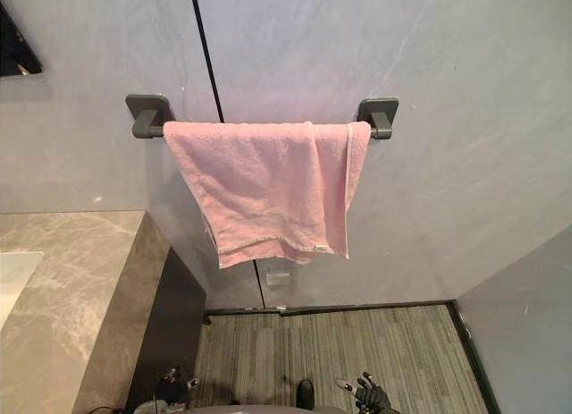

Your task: Organize washtable

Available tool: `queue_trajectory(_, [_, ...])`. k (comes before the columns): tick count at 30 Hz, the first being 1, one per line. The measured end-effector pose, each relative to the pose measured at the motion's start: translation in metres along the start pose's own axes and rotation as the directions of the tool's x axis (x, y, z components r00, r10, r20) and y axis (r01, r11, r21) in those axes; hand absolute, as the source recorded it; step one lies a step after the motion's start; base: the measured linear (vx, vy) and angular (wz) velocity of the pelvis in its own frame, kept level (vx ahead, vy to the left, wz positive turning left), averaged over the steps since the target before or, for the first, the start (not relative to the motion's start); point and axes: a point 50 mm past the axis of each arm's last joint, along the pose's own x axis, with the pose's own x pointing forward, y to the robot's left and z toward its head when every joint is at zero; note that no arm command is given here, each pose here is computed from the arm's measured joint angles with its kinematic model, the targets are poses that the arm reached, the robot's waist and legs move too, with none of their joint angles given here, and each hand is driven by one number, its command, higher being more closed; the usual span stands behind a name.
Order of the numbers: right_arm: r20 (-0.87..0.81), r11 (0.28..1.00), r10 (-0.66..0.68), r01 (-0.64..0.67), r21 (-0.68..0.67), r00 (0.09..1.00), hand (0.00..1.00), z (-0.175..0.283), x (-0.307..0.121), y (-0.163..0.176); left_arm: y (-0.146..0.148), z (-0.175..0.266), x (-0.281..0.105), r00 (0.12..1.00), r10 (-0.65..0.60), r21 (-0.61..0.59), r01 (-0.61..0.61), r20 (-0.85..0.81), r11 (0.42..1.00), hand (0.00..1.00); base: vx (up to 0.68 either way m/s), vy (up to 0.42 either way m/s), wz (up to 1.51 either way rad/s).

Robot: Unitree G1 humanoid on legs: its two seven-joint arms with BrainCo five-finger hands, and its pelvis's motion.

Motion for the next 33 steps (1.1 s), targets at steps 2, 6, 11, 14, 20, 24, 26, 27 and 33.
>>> queue_trajectory(2, [0.007,1.000,-0.016,0.016,-0.017,1.000,0.00,0.005,0.002,0.002,-0.001,0.006,0.002,1.000,0.004,-0.028,-0.004,0.002,1.000,0.00,-0.02,-0.006,0.47])
queue_trajectory(6, [0.010,0.998,-0.021,0.022,-0.061,1.000,0.00,0.008,0.003,0.005,-0.009,0.012,0.004,1.000,0.009,-0.095,-0.008,0.011,0.995,0.00,0.03,-0.011,0.41])
queue_trajectory(11, [0.025,0.997,-0.069,0.070,-0.041,0.997,0.00,0.005,0.001,0.000,-0.020,0.009,0.000,0.999,-0.021,-0.097,0.024,0.028,0.995,0.00,0.06,0.042,-0.16])
queue_trajectory(14, [0.031,0.997,-0.072,0.073,-0.031,0.997,0.00,0.006,0.001,0.001,-0.030,0.008,0.000,0.998,-0.063,-0.048,0.064,0.030,0.997,0.00,-0.11,0.141,-0.46])
queue_trajectory(20, [0.117,0.994,-0.014,0.027,-0.109,0.993,0.00,0.025,0.002,0.015,-0.046,0.033,0.002,0.979,-0.166,0.200,0.140,0.119,0.970,0.00,-0.26,0.147,-0.28])
queue_trajectory(24, [0.160,0.973,0.028,0.009,-0.229,0.987,0.00,0.035,0.001,0.022,-0.051,0.034,0.000,0.973,-0.190,0.244,0.154,0.129,0.957,0.00,-0.18,0.038,-0.10])
queue_trajectory(26, [0.157,0.959,0.043,0.003,-0.282,0.987,0.00,0.036,0.002,0.024,-0.048,0.030,-0.002,0.975,-0.185,0.238,0.151,0.126,0.959,0.00,-0.04,-0.072,0.24])
queue_trajectory(27, [0.144,0.952,0.047,0.000,-0.307,0.988,0.00,0.033,0.002,0.024,-0.046,0.029,-0.002,0.976,-0.178,0.225,0.146,0.126,0.963,0.00,-0.02,-0.160,0.18])
queue_trajectory(33, [0.130,0.932,0.048,0.003,-0.363,0.990,0.00,0.032,0.002,0.022,-0.045,0.021,-0.005,0.978,-0.169,0.179,0.146,0.119,0.973,0.00,-0.04,-0.132,0.37])
